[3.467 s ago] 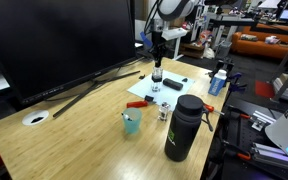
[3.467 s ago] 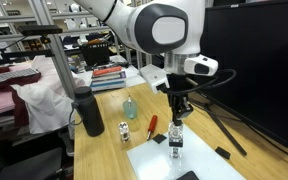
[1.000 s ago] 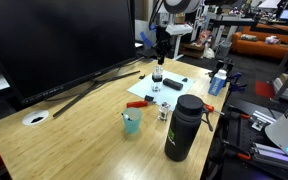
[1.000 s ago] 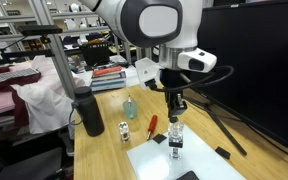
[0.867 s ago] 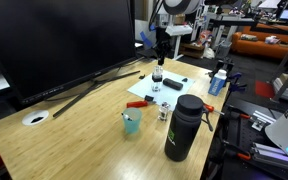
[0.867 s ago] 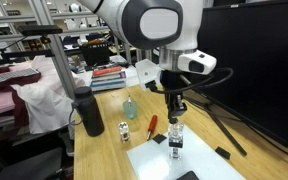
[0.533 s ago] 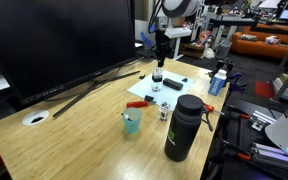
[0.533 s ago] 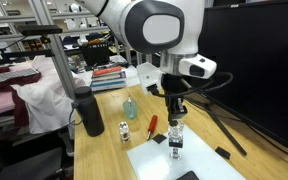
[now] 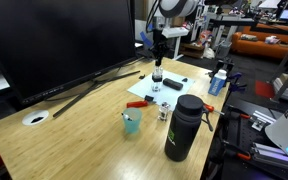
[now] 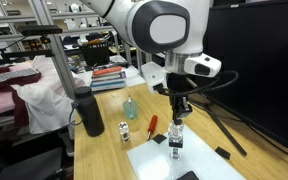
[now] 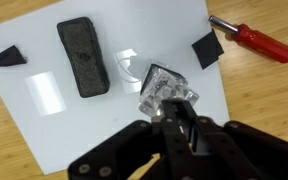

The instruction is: Put the silver lid on the crystal column

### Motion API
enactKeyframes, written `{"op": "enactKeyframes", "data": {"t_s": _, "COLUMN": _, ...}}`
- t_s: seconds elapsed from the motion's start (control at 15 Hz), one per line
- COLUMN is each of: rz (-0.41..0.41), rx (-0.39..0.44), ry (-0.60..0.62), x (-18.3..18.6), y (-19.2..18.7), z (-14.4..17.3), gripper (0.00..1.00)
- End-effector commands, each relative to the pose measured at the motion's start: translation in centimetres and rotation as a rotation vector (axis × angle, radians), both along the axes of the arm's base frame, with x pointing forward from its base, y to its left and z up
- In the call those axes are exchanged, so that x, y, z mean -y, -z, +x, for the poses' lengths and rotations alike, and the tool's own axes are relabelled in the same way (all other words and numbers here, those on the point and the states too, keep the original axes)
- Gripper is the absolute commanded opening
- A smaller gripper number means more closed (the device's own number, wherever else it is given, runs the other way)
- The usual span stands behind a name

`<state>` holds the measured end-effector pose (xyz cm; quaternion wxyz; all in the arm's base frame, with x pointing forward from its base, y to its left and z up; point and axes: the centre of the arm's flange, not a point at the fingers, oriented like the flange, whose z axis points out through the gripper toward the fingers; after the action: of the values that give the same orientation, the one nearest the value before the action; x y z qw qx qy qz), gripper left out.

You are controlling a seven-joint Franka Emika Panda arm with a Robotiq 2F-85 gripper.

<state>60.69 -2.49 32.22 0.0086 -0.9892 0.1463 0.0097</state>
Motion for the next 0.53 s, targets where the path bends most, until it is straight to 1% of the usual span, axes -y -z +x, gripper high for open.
{"op": "enactKeyframes", "data": {"t_s": 0.0, "rz": 0.002, "rx": -0.009, "ry": -0.007, "x": 0.58, "y": 0.15, "z": 0.90, "gripper": 0.03}}
{"op": "enactKeyframes", "data": {"t_s": 0.47, "rz": 0.005, "rx": -0.013, "ry": 0.005, "x": 1.10, "y": -0.06, "z": 1.23, "gripper": 0.03}}
